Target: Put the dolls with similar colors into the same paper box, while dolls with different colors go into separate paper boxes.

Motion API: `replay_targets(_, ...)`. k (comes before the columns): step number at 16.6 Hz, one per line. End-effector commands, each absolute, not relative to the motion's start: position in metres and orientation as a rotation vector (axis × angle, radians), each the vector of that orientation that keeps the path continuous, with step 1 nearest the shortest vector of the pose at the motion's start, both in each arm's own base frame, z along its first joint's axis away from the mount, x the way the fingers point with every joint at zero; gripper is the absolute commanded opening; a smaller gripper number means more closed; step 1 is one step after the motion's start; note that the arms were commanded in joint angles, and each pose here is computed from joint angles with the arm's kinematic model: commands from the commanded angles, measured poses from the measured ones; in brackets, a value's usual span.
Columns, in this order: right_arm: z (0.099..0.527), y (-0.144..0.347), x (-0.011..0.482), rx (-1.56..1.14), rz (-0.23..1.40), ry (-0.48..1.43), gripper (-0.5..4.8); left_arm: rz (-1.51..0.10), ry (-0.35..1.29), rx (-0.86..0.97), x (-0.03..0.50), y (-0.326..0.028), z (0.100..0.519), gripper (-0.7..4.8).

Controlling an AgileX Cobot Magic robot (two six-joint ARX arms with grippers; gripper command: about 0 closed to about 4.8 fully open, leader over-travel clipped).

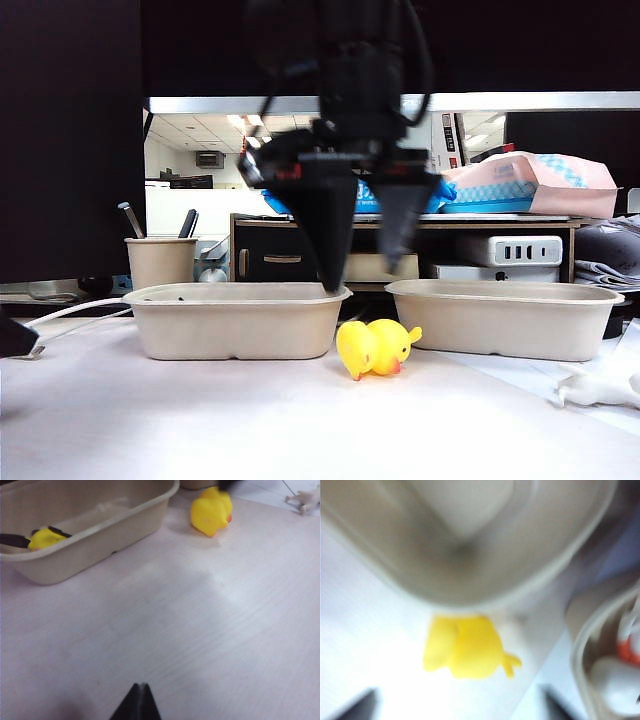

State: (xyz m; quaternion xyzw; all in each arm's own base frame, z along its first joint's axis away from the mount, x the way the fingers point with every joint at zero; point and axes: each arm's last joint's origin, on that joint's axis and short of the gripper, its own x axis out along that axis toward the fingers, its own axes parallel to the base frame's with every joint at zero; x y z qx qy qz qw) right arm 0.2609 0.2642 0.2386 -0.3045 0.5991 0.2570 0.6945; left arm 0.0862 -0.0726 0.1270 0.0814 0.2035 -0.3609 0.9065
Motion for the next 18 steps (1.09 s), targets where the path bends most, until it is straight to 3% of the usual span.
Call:
replay_targets(1,0.219,0.260,0.256,-0.700,0.567,1.365,4.73,-0.748,0.409,0.166,0.086,-0.073,0.128,-0.05)
replay_targets(7,0.202,0.264,0.260,-0.632,0.567,1.288,4.72,-0.748,0.409,0.166,0.086,-0.073,0.128,-0.05)
replay_targets(14,0.179,0.268,0.264,-0.648,0.560,1.350,4.71,-0.747,0.409,0.166,0.086,-0.073,0.128,-0.05)
replay_targets(15,0.179,0.268,0.264,-0.648,0.559,1.350,4.64,-0.747,0.409,0.166,0.086,-0.073,0.128,-0.05)
replay_targets(18,0.179,0.268,0.264,-0.658,0.549,1.350,3.71,-0.747,0.409,0.166,0.086,-0.073,0.128,-0.05)
